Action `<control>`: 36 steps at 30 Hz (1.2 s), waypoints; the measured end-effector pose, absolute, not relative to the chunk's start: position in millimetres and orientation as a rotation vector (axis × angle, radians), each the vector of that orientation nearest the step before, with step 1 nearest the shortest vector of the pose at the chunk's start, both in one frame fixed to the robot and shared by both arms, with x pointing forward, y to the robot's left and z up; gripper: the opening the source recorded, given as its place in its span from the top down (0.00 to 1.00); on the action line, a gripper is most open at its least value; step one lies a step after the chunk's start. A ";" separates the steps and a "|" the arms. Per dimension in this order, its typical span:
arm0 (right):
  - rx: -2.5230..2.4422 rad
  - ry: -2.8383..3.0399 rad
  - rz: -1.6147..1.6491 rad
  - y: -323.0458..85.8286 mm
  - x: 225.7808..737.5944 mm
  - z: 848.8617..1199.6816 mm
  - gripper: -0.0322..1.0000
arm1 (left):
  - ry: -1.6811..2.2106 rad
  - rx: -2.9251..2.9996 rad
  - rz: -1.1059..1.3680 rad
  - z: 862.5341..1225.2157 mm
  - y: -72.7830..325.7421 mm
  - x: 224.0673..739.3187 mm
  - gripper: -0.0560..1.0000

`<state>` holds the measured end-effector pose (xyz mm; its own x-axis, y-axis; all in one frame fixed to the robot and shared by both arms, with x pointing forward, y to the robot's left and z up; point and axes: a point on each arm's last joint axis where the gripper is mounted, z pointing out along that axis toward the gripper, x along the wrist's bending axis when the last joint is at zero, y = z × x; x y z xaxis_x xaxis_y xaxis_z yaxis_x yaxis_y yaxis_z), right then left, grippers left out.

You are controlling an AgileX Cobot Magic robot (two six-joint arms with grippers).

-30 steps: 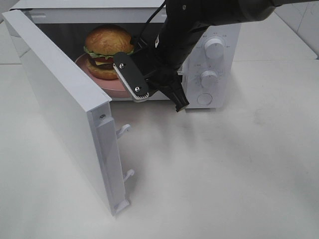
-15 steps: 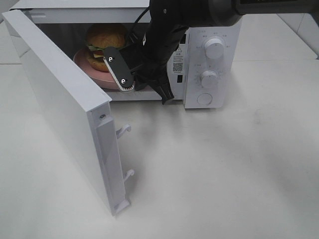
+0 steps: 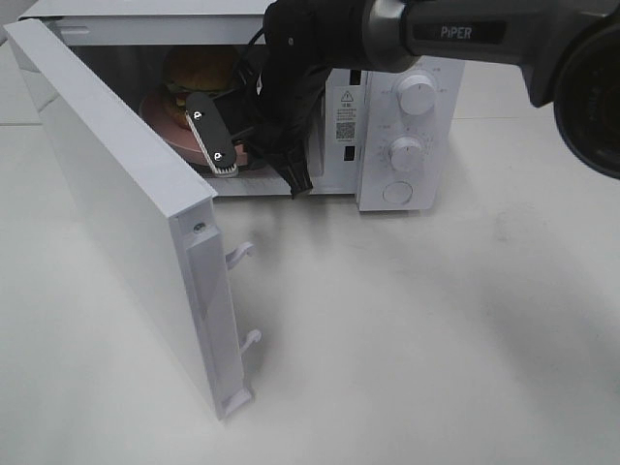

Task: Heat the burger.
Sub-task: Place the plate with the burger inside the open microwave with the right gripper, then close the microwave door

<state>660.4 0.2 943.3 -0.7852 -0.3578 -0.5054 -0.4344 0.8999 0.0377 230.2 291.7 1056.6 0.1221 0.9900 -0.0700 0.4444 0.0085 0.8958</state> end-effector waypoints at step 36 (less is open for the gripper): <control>-0.371 2.566 0.280 5.1 667.5 929.4 0.48 | 1.446 1.565 0.824 1056.6 291.7 230.2 0.01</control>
